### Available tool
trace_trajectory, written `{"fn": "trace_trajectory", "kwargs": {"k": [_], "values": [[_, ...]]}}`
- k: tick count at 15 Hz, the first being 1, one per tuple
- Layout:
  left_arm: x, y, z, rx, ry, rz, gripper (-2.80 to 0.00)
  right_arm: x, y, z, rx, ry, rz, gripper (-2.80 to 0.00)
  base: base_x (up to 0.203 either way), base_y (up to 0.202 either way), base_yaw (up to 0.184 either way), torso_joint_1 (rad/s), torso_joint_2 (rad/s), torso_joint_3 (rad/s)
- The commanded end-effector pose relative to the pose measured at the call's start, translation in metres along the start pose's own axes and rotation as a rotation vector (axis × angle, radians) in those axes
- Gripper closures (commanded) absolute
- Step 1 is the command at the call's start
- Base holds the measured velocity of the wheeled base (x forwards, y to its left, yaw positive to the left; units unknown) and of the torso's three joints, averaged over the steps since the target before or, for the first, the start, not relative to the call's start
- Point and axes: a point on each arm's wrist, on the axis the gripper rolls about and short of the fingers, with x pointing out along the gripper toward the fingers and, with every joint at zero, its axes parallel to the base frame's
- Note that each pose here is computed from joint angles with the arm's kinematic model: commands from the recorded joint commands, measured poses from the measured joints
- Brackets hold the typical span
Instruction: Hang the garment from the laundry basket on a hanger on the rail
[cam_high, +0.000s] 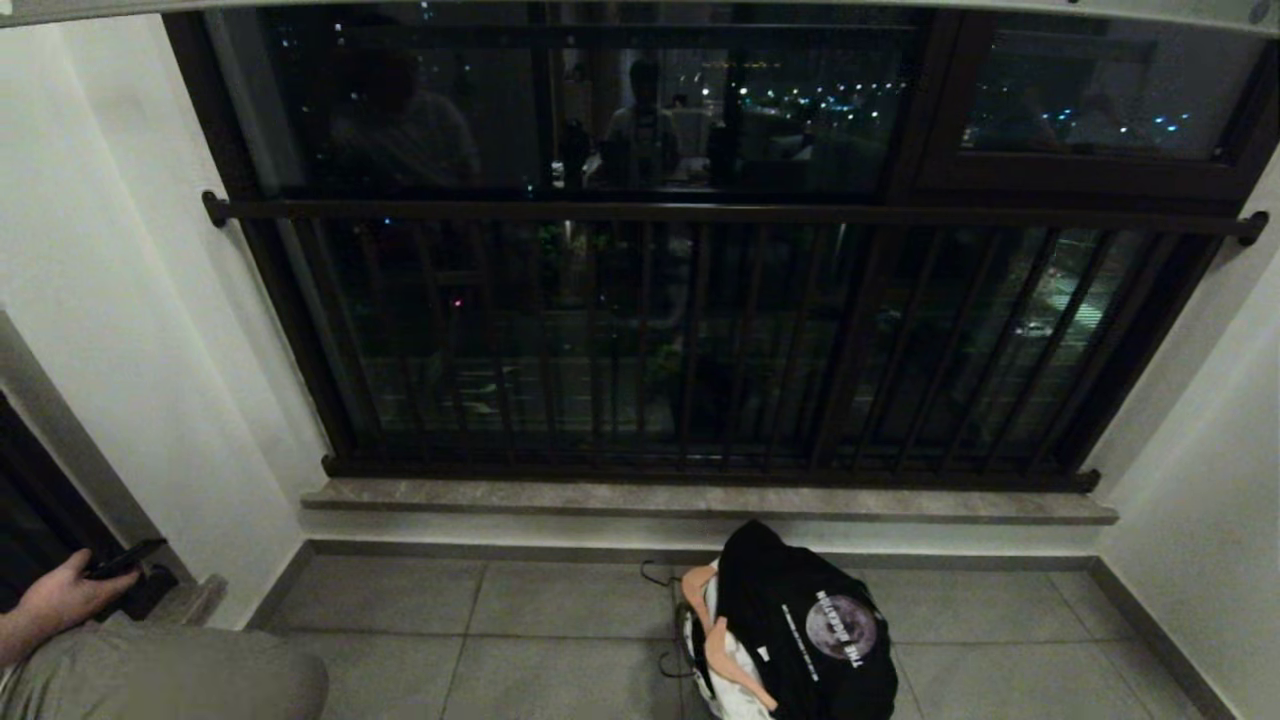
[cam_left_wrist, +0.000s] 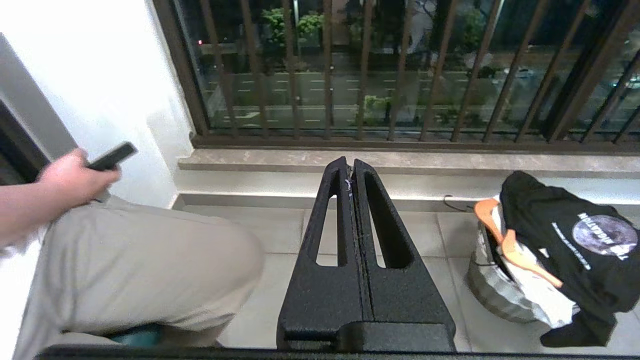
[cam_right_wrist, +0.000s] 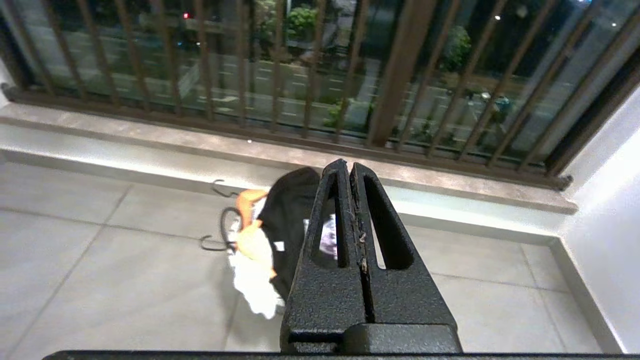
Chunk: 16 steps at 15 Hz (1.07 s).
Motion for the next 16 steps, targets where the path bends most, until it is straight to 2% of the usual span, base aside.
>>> {"fn": "trace_trajectory", "kwargs": {"k": [1, 11, 16], "values": [[0.0006, 0.0000, -0.0020, -0.003, 0.007, -0.001, 0.00, 0.0000, 0.0000, 0.0000, -0.002, -0.001, 0.001, 0.00, 0.000, 0.144, 0.000, 0.001, 0.00, 0.000], [0.0006, 0.0000, -0.0020, -0.003, 0.007, -0.001, 0.00, 0.0000, 0.0000, 0.0000, 0.010, 0.000, -0.001, 0.00, 0.000, 0.008, 0.000, 0.000, 0.00, 0.001], [0.0006, 0.0000, -0.0020, -0.003, 0.007, -0.001, 0.00, 0.0000, 0.0000, 0.0000, 0.011, 0.000, -0.001, 0.00, 0.000, 0.000, 0.000, -0.130, 0.30, 0.162]]}}
